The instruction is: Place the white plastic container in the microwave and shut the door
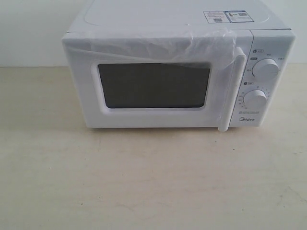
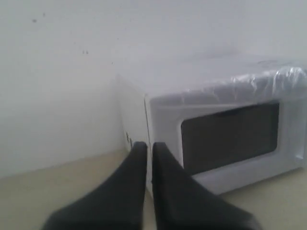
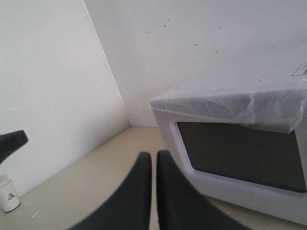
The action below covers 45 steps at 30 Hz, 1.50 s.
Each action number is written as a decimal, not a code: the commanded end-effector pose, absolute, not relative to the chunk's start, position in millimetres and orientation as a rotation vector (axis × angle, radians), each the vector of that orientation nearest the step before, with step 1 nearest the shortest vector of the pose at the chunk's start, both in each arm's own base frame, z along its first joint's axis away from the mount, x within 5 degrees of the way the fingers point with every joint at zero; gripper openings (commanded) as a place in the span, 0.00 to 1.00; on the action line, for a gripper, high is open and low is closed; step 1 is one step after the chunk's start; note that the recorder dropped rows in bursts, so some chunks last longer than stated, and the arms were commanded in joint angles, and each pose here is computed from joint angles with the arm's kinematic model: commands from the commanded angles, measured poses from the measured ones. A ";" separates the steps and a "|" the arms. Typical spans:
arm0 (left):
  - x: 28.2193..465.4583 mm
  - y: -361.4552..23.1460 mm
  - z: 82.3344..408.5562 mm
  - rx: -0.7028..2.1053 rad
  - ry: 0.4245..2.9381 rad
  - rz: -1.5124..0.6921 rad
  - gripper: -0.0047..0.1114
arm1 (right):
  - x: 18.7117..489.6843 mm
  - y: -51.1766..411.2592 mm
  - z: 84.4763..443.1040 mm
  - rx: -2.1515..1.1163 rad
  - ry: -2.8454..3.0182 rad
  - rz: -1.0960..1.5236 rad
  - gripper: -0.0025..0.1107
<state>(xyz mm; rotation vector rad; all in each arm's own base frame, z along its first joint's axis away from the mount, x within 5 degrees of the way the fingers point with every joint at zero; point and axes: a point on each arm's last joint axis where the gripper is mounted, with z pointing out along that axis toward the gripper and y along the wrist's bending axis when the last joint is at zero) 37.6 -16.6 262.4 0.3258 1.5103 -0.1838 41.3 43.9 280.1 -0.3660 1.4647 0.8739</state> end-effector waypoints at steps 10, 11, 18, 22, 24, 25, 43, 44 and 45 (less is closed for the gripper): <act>56.3 -3.5 208.6 0.052 1.533 -0.031 0.08 | 41.3 44.0 279.7 -0.371 1.464 0.870 0.02; 56.4 -3.2 205.5 0.039 1.568 -0.028 0.08 | 41.3 44.0 279.7 -0.371 1.464 0.870 0.02; 54.1 -5.8 185.5 0.074 1.788 -0.025 0.08 | 41.3 44.0 279.7 -0.371 1.464 0.870 0.02; 54.1 -5.8 185.5 0.074 1.788 -0.025 0.08 | 41.3 44.0 279.7 -0.371 1.464 0.870 0.02; 54.1 -5.8 185.5 0.070 1.788 -0.028 0.08 | 41.3 44.0 279.7 -0.371 1.464 0.870 0.02; 54.1 -5.8 185.6 0.069 1.788 -0.029 0.08 | 41.3 44.0 279.7 -0.371 1.464 0.870 0.02; 54.8 -1.6 187.8 -0.130 1.761 -0.123 0.08 | 41.3 44.0 279.7 -0.371 1.464 0.870 0.02; 54.8 -1.6 187.8 -0.130 1.761 -0.123 0.08 | 41.3 44.0 279.7 -0.371 1.464 0.870 0.02; 54.8 -1.5 187.8 -0.128 1.761 -0.121 0.08 | 41.3 44.0 279.7 -0.371 1.464 0.870 0.02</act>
